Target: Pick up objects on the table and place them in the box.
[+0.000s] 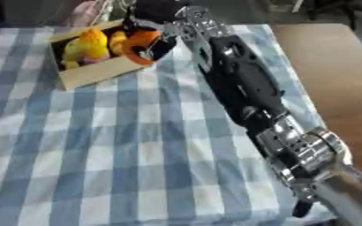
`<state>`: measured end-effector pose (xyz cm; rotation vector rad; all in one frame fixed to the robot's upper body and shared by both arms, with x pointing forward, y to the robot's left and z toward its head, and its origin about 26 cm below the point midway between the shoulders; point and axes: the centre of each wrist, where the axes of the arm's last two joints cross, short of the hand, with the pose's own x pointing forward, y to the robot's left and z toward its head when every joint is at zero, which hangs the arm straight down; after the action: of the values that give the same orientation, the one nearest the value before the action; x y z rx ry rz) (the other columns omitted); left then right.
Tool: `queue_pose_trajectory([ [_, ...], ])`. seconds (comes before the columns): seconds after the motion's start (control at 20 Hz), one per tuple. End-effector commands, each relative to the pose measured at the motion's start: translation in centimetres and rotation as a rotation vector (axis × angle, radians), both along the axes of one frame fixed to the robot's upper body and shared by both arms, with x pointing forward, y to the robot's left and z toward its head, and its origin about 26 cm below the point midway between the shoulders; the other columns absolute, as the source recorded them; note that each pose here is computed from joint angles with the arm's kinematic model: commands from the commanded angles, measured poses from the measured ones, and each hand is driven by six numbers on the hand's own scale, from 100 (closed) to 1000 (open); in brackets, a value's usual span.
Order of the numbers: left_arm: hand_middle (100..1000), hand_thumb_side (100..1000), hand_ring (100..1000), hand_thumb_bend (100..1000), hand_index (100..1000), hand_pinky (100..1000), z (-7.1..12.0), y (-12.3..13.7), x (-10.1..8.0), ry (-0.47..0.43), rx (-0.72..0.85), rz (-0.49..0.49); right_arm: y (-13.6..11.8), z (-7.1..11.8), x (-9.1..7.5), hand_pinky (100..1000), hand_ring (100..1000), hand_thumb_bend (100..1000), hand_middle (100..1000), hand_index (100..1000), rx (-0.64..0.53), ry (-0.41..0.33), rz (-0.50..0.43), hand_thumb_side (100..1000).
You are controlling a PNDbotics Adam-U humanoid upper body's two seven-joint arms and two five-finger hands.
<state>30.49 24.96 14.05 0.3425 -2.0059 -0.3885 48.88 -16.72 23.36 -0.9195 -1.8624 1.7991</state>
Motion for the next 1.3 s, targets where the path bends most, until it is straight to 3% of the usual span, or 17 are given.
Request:
queue_pose_trajectory([
  [0.05, 584, 648, 577, 100, 756, 732, 1.0, -0.6, 0.0, -0.033, 0.001, -0.033, 0.1, 0.6, 0.6, 719, 483, 100, 272, 347, 0.112, -0.085, -0.091, 100],
  [0.2, 584, 649, 577, 100, 756, 732, 1.2, -1.1, 0.1, -0.036, -0.004, -0.058, 0.6, -1.5, 0.9, 718, 485, 100, 308, 387, 0.19, -0.139, -0.198, 100],
  [0.35, 585, 650, 577, 100, 756, 732, 1.2, -1.4, 0.2, -0.037, -0.009, -0.074, 1.0, -3.6, 1.1, 755, 589, 100, 533, 646, 0.206, -0.177, -0.289, 100],
  [0.4, 577, 651, 577, 100, 757, 732, 1.2, -1.5, 0.2, -0.037, -0.01, -0.076, 1.2, -4.4, 1.2, 771, 642, 120, 628, 769, 0.186, -0.166, -0.311, 201],
  [0.55, 574, 653, 577, 100, 757, 732, 1.2, -1.5, 0.2, -0.035, -0.014, -0.077, 1.2, -6.2, 1.3, 791, 719, 260, 768, 904, 0.133, -0.115, -0.365, 406],
  [0.8, 573, 656, 570, 100, 757, 733, 1.1, -1.5, 0.2, -0.032, -0.019, -0.071, 0.7, -6.7, 1.3, 798, 737, 330, 824, 946, 0.145, -0.109, -0.449, 538],
  [1.0, 573, 658, 563, 100, 756, 733, 1.0, -1.3, 0.2, -0.03, -0.02, -0.06, 0.5, -4.8, 1.2, 802, 743, 319, 847, 945, 0.214, -0.186, -0.423, 525],
  [1.05, 573, 655, 564, 100, 757, 733, 1.0, -1.3, 0.2, -0.029, -0.02, -0.058, 0.4, -4.3, 1.2, 800, 739, 281, 845, 943, 0.228, -0.205, -0.414, 532],
  [1.3, 573, 662, 564, 100, 756, 733, 0.9, -1.3, 0.2, -0.027, -0.018, -0.057, 0.5, -2.0, 0.9, 798, 727, 292, 837, 938, 0.31, -0.299, -0.381, 498],
])
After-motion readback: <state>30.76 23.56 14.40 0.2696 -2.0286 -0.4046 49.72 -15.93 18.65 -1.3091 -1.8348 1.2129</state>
